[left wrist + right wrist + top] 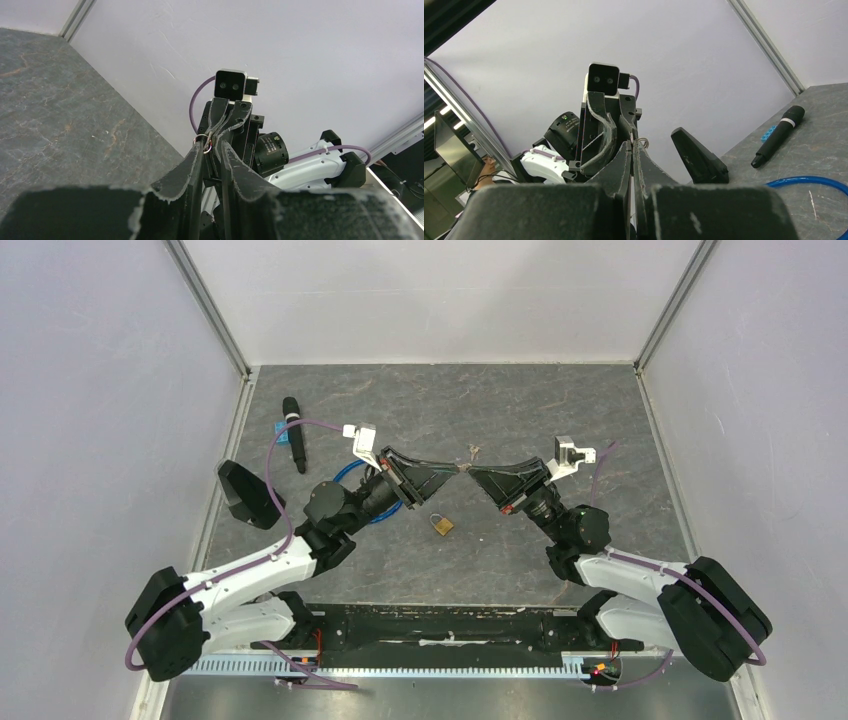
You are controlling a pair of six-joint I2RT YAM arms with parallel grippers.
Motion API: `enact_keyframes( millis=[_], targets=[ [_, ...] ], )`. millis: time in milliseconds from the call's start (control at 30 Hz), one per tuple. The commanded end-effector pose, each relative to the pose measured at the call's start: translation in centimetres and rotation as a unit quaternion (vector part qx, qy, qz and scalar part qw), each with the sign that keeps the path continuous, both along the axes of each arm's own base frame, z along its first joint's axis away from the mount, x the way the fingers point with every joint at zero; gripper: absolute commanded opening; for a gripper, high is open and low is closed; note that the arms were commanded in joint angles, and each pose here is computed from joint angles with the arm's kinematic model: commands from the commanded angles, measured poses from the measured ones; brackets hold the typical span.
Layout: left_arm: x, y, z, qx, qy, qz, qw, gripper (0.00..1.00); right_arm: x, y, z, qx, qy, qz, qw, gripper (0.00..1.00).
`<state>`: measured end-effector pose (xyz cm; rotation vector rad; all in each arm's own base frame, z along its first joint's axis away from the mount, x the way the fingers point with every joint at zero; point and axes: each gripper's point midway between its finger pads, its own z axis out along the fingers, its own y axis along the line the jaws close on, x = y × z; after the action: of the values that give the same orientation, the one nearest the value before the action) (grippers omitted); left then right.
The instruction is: Unlock with the key
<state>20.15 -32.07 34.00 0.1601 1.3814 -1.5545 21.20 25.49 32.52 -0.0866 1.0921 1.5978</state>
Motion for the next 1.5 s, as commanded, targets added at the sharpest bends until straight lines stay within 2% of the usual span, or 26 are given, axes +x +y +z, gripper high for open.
enact_keyframes(
  millis=[0, 400, 533, 667, 733, 800, 900, 1000, 1100, 1233, 1467],
  targets=[
    [-1.0, 0.2, 2.9, -0.043, -0.03, -0.013, 0.999, 0.24, -2.9, -2.4, 5.6, 0.088, -0.11, 0.0, 0.99, 0.0],
    [-0.8, 0.0, 3.1, -0.047, -0.03, -0.012, 0.998, 0.25, -3.2, -2.1, 5.4, 0.087, -0.104, 0.018, 0.991, 0.0],
    [-0.7, 0.1, 3.0, -0.046, -0.031, -0.007, 0.998, 0.04, -3.3, -1.9, 5.2, 0.08, -0.105, 0.02, 0.991, 0.0],
    [-0.5, 0.4, 2.8, -0.031, -0.036, 0.006, 0.999, 0.02, -3.6, -1.5, 4.7, 0.068, -0.107, 0.03, 0.991, 0.0],
    [-0.2, 0.5, 2.4, -0.01, -0.039, 0.017, 0.999, 0.02, -3.9, -1.4, 4.4, 0.059, -0.115, 0.034, 0.991, 0.01],
    [0.0, 0.7, 2.0, 0.022, -0.043, 0.026, 0.998, 0.02, -4.0, -1.3, 4.0, 0.047, -0.118, 0.037, 0.991, 0.07],
    [0.1, 1.3, 1.7, 0.069, -0.057, 0.034, 0.995, 0.02, -4.1, -1.4, 3.6, 0.029, -0.131, 0.037, 0.99, 0.29],
    [0.3, 2.1, 1.6, 0.112, -0.069, 0.029, 0.991, 0.02, -4.1, -1.9, 3.1, 0.006, -0.146, 0.036, 0.989, 0.46],
    [-0.2, 2.6, 1.4, 0.159, -0.08, -0.012, 0.984, 0.02, -4.2, -2.7, 3.1, -0.007, -0.168, 0.033, 0.985, 0.48],
    [-2.0, 2.0, 0.2, 0.243, -0.102, -0.09, 0.96, 0.02, -5.3, -2.2, 3.8, -0.037, -0.227, 0.052, 0.972, 0.48],
    [-4.7, 2.4, -0.3, 0.316, -0.15, -0.182, 0.919, 0.02, -6.3, -1.7, 4.7, -0.046, -0.28, 0.074, 0.956, 0.44]
  ],
)
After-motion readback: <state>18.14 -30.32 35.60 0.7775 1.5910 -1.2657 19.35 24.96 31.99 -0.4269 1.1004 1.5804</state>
